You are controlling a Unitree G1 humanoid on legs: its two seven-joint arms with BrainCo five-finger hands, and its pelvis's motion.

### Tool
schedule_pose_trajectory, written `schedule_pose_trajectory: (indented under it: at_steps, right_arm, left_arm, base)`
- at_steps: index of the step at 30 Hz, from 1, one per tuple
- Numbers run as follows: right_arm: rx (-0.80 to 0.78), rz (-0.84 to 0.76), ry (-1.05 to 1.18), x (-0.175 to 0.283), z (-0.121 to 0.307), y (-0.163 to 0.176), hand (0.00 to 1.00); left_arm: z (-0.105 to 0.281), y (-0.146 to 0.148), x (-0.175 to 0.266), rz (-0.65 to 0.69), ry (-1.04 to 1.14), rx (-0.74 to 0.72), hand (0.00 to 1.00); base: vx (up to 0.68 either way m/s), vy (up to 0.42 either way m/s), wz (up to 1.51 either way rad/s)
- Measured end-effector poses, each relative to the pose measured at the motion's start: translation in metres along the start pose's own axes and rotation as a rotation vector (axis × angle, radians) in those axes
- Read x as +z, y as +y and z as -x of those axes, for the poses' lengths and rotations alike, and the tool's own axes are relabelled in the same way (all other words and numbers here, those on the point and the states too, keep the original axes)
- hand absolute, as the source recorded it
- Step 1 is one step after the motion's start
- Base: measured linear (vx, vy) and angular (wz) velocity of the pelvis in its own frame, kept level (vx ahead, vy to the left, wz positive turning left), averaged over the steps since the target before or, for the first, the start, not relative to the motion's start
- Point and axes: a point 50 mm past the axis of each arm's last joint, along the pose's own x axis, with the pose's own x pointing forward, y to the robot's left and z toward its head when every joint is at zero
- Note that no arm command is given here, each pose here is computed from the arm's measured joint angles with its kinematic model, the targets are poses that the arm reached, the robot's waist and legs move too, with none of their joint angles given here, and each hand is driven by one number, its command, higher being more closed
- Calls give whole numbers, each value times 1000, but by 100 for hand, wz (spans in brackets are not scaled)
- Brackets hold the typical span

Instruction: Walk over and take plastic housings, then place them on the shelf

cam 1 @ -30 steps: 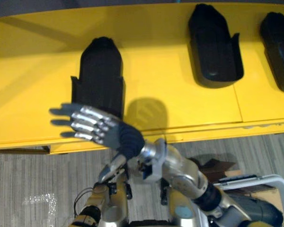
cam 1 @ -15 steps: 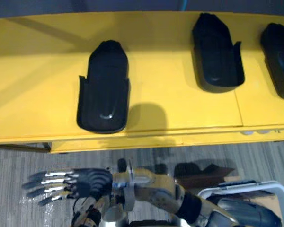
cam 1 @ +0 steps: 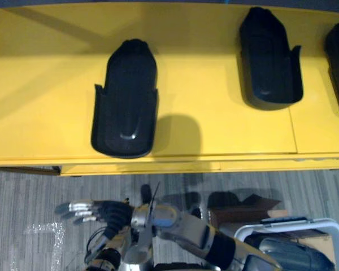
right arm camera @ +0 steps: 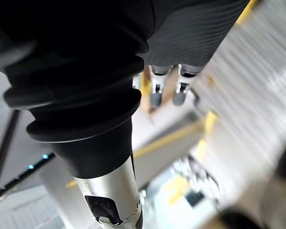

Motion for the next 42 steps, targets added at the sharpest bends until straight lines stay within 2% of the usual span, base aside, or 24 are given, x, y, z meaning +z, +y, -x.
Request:
schedule_pose_trajectory:
  at_steps: [7, 12, 19, 26, 33, 42]
  right_arm:
    - [-85, 146, -27, 10, 1, -12, 0]
    - [-239, 198, -75, 24, 16, -43, 0]
    - [-239, 276, -96, 34, 19, -52, 0]
    - [-300, 338, -89, 44, 27, -77, 0]
    - [-282, 354, -84, 42, 31, -85, 0]
    - [-182, 324, -105, 46, 31, -97, 0]
  left_arm:
    - [1, -6, 1, -20, -7, -23, 0]
    - [1, -7, 2, -49, -12, -28, 0]
    - [1, -5, 3, -49, -17, -28, 0]
    - [0, 3, 5, -20, -31, -17, 0]
    - [0, 9, 4, 2, -26, 1, 0]
    - [0, 9, 7, 7, -40, -9, 0]
  base:
    - [-1, 0, 0]
    - [-15, 10, 2]
    - [0, 0, 0]
    - [-5, -6, 7]
    - [0, 0, 0]
    - [-1, -12, 6]
